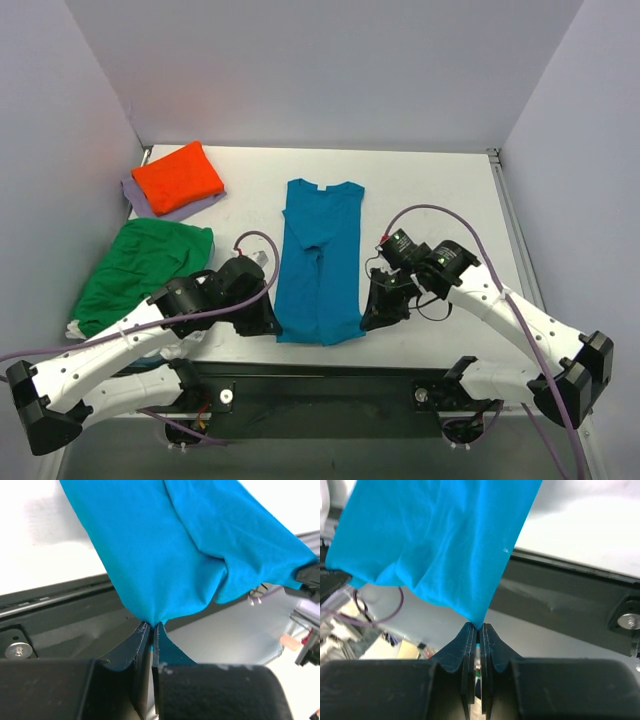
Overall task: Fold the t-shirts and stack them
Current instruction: Fold the folded rectangular tshirt in 1/3 of the way
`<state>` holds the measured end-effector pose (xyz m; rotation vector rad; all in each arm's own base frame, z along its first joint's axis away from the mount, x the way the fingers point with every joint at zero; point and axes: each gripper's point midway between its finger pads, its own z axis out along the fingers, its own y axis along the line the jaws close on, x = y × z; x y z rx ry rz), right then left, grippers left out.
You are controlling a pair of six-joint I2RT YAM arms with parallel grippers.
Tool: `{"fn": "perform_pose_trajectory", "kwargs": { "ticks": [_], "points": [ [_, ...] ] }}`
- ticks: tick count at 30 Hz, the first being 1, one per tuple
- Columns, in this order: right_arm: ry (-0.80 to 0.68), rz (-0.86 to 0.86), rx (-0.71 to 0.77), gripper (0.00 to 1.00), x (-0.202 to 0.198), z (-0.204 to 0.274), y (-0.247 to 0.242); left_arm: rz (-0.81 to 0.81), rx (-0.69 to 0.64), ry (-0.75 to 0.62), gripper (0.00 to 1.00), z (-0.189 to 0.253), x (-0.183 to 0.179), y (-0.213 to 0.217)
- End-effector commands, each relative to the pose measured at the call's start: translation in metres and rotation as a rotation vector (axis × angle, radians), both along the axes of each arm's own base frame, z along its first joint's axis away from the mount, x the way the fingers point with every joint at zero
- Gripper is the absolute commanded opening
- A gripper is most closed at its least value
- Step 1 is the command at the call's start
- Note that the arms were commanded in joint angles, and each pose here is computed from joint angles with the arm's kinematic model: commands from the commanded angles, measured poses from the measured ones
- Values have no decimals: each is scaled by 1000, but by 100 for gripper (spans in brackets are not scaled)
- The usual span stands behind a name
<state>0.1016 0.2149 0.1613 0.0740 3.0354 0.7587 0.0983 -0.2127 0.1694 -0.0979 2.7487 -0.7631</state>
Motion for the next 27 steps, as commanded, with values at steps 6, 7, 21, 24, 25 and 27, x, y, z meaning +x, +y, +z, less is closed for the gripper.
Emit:
{"fn": "perform_pose_trajectory", "kwargs": {
  "ticks": [6,7,21,24,25,27],
  "points": [
    [-32,-39,-128,0,44,-8,-17,73,-26,-55,0,0,57,-9],
    [-26,-41,-144,0,50,-11,-18,70,-27,-63,0,-2,66,-13],
    [-24,-20,-232,0,139,-39,-17,78,-3,-55,0,-33,166,-22],
    [-12,-24,-235,0,156,-46,-16,79,-14,-45,0,-41,187,-23],
    [-12,-25,-229,0,162,-47,-14,74,-11,-40,0,-45,195,-25],
    [-8,-26,-226,0,171,-49,-17,76,-6,-33,0,-48,205,-24]
  ]
}}
